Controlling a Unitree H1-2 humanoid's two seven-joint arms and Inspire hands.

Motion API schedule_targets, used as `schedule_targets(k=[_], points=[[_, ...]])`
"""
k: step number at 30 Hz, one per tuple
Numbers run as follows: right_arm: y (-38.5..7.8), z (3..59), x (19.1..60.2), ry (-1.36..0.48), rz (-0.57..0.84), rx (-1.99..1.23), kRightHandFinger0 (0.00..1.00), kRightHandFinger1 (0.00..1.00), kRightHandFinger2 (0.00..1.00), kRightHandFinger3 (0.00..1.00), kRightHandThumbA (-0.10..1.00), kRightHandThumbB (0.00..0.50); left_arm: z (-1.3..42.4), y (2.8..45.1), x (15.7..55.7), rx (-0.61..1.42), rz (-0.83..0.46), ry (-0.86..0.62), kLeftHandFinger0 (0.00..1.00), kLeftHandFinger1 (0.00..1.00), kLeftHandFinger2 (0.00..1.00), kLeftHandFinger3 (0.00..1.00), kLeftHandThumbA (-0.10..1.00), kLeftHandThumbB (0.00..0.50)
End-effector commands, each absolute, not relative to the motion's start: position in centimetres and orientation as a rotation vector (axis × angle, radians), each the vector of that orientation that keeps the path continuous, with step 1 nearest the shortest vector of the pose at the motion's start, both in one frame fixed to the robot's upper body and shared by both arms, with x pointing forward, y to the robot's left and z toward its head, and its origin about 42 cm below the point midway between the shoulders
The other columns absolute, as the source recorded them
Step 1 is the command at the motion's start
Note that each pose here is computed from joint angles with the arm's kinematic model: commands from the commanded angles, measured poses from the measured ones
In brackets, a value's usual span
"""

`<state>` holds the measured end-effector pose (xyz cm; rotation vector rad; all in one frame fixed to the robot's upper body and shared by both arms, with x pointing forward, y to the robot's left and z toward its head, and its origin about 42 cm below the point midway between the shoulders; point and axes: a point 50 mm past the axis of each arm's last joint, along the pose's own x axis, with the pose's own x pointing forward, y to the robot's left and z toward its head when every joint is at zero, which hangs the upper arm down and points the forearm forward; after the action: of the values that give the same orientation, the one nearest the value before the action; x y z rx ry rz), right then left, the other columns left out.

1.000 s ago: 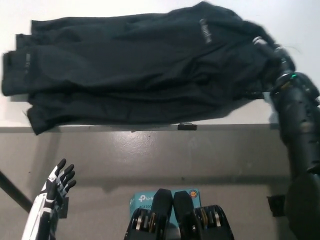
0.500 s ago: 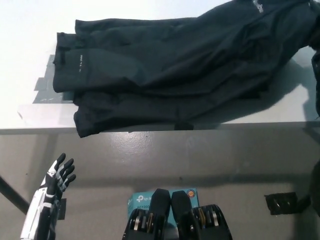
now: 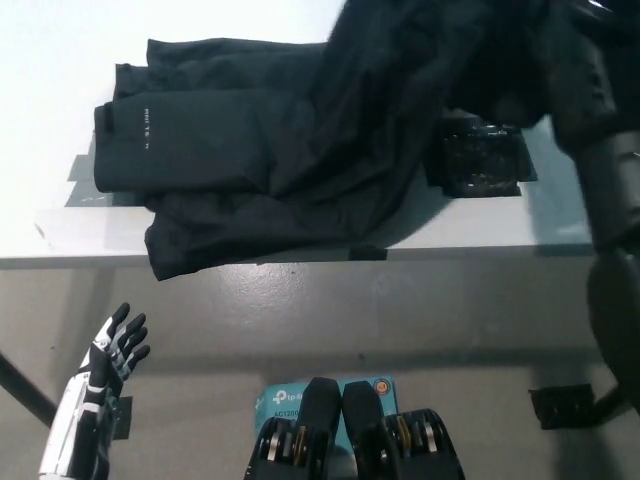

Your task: The robot grabs the right edges of the black jacket on the table, and folds it in half

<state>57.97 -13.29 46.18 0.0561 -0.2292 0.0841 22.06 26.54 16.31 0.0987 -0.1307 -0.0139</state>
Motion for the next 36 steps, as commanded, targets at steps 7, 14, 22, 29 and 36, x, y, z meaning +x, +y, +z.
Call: schedule_targets(k=[7, 14, 22, 29, 36], points=[[2.9, 56.8, 52.3, -0.607, 0.41, -0.365, 0.0, 0.23, 0.53, 0.57, -0.1, 0.218, 17.9, 26.5, 22.2, 0.142, -0.041, -0.192, 1.0, 1.0, 1.0, 1.0, 0.99, 0.0], [8.6, 51.0, 51.6, -0.608, 0.55, -0.522, 0.0, 0.35, 0.7, 0.53, -0.1, 0.222, 18.6, 26.4, 22.5, 0.173, -0.049, -0.195, 1.0, 1.0, 1.0, 1.0, 0.99, 0.0], [9.2, 40.4, 52.2, -0.427, 0.565, -0.651, 0.0, 0.39, 0.69, 0.59, -0.1, 0.19, 19.9, 26.4, 22.9, 0.183, -0.071, -0.194, 1.0, 1.0, 1.0, 1.0, 0.9, 0.0], [7.8, 35.8, 52.8, -0.339, 0.552, -0.64, 0.0, 0.33, 0.71, 0.63, -0.1, 0.168, 20.2, 26.3, 23.0, 0.189, -0.086, -0.2, 1.0, 1.0, 1.0, 1.0, 0.87, 0.0], [6.2, 28.1, 52.2, -0.138, 0.603, -0.785, 0.02, 0.4, 0.77, 0.73, -0.1, 0.171, 20.6, 25.7, 22.8, 0.203, -0.098, -0.216, 1.0, 1.0, 1.0, 1.0, 0.86, 0.0]])
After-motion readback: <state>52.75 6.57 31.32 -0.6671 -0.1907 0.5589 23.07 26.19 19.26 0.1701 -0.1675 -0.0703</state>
